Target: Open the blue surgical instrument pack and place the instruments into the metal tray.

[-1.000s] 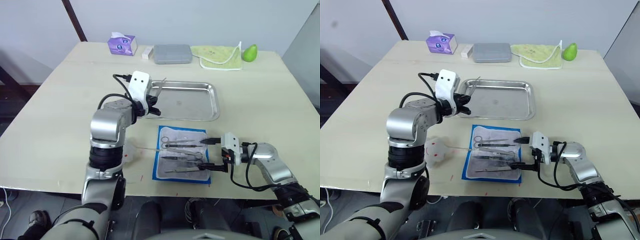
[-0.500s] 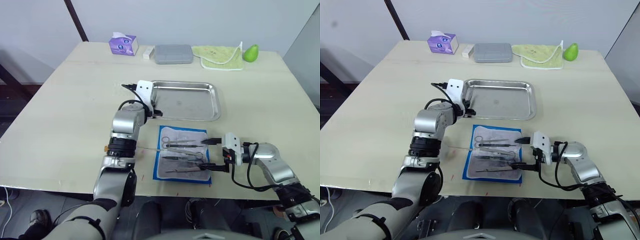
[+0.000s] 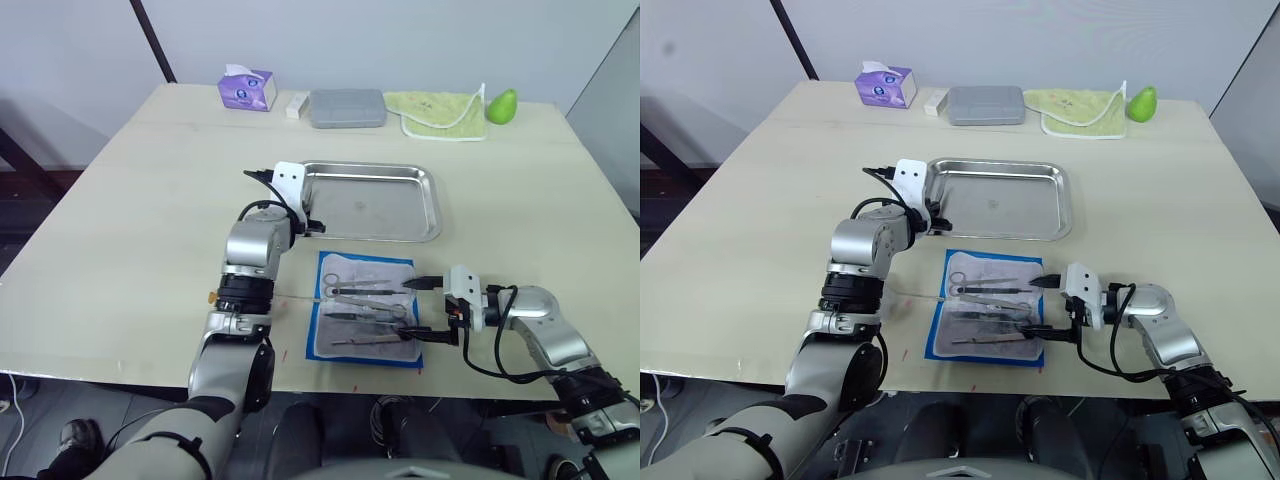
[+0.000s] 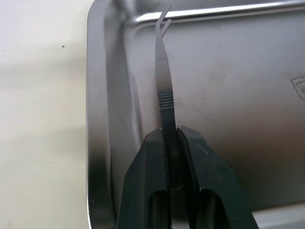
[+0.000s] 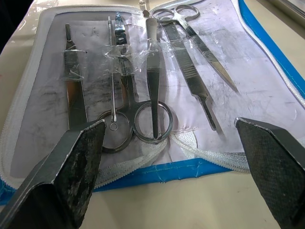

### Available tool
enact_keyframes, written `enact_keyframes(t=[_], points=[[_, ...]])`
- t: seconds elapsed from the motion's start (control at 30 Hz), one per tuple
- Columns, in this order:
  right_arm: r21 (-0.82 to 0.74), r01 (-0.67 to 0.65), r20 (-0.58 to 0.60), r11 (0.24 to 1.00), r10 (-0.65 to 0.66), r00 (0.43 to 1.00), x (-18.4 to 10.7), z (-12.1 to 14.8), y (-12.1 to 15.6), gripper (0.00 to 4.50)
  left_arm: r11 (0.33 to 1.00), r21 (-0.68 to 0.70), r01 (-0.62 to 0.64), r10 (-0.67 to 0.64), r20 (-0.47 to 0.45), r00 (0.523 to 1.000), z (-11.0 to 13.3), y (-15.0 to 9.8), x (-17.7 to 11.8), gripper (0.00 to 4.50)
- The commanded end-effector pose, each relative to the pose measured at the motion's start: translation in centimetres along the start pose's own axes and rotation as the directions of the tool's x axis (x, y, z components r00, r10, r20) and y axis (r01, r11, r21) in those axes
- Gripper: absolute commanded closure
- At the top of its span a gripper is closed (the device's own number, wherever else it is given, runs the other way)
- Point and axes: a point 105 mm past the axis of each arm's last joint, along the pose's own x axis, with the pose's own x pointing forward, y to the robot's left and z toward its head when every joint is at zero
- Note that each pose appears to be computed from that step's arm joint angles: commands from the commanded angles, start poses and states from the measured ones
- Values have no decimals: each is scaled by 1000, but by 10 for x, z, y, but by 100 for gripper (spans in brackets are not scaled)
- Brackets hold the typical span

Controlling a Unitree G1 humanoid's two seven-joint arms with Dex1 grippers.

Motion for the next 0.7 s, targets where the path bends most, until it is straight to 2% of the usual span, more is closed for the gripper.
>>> enact_keyframes(t=[0.03,0.27,0.4,0.53,0.6,0.63,0.7], points=[[133,-19,-155,991,40,987,-3,-45,16,0,1000,-12,16,-15,72,997,19,-3,-6,287],[129,-19,-150,991,38,988,-2,-44,15,0,995,-42,87,-81,132,988,30,-8,-23,287],[129,-18,-141,991,36,989,-2,-42,15,0,972,33,234,-235,203,951,39,-18,-44,287],[129,-16,-126,992,33,992,-2,-40,14,0,881,161,444,-472,241,848,36,-31,-73,287],[129,-17,-121,992,33,992,-3,-40,14,0,790,241,563,-612,266,745,32,-38,-95,287],[129,-17,-119,991,33,992,-3,-40,15,0,718,287,634,-696,286,658,31,-43,-109,287],[131,-16,-113,991,31,993,-3,-39,15,0,662,375,649,-749,297,592,26,-40,-123,287]])
